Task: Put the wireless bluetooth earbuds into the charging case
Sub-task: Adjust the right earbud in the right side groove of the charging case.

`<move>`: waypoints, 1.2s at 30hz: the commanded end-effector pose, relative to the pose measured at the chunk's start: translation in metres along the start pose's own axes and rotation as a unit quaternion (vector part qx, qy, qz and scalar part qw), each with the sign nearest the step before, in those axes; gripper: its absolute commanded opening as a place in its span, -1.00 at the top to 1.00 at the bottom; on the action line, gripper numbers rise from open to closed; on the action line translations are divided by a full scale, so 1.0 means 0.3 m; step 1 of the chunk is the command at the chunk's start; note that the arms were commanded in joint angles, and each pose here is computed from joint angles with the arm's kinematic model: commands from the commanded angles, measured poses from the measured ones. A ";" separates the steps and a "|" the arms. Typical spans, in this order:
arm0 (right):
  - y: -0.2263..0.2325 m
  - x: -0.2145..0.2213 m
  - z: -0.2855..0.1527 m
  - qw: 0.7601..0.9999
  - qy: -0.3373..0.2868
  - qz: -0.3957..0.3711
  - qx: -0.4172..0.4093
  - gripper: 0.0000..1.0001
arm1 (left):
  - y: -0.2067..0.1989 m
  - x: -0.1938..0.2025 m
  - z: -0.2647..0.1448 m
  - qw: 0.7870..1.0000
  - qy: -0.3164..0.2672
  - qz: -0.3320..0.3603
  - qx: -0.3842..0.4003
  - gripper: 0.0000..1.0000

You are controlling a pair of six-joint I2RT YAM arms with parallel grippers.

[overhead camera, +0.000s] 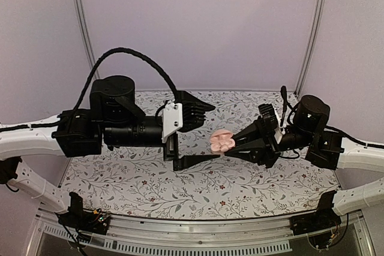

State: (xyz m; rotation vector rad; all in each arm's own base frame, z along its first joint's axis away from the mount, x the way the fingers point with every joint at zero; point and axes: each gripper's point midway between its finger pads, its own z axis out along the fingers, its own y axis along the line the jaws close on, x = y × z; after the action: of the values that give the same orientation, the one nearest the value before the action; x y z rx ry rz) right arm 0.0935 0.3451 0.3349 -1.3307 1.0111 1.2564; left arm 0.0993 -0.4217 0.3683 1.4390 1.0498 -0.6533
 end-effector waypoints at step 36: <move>0.035 0.008 0.049 0.999 0.019 -0.017 -0.034 1.00 | 0.030 0.008 0.030 1.000 0.006 0.001 -0.013 -0.99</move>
State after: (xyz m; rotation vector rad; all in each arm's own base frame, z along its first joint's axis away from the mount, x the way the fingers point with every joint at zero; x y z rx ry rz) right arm 0.0822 0.3546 0.3259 -1.4167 0.9908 1.2704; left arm 0.1064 -0.4280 0.3581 1.4472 1.0773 -0.6305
